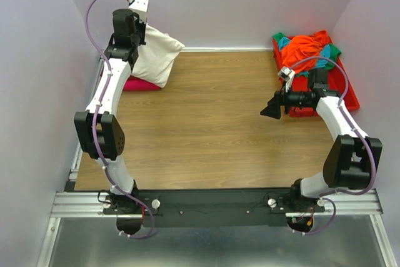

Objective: Fold and stack the t-shirts
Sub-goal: Neatly place the folded tshirt to the corner

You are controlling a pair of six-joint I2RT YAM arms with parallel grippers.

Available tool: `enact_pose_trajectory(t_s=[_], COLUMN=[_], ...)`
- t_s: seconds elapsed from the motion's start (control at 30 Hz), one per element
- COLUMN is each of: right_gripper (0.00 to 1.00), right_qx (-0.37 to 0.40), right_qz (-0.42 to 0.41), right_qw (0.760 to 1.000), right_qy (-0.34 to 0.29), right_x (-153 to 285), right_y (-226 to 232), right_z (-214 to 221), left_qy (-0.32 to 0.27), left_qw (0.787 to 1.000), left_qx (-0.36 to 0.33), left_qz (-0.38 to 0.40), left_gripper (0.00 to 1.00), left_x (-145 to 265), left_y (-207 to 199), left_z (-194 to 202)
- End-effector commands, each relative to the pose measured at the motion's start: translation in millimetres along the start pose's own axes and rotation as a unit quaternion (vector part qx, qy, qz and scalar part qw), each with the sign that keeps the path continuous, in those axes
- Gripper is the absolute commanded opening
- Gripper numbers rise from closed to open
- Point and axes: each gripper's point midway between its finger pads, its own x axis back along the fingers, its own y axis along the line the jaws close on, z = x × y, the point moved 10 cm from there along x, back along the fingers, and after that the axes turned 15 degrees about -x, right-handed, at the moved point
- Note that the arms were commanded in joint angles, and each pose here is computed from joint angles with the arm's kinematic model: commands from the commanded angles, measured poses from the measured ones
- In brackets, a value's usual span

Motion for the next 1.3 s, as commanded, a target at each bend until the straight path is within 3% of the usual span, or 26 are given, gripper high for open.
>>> enact_pose_trajectory(t_s=[0.0, 0.6, 1.27], right_gripper=[0.84, 0.84, 0.84], right_qx=[0.005, 0.005, -0.002], right_qz=[0.002, 0.003, 0.004], right_qw=[1.000, 1.000, 1.000], right_qy=[0.000, 0.000, 0.005], right_x=[2.0, 2.3, 0.6], right_y=[-1.9, -2.2, -5.2], right_z=[-3.7, -3.5, -1.3], left_qy=[-0.053, -0.057, -0.019], left_qw=[0.998, 0.996, 0.995], left_qx=[0.000, 0.007, 0.048], left_qz=[-0.046, -0.071, -0.084], left_gripper=[0.00, 0.00, 0.00], left_x=[19.6, 21.2, -65.1], left_y=[25.2, 43.1, 92.3], left_z=[-36.2, -40.0, 30.0])
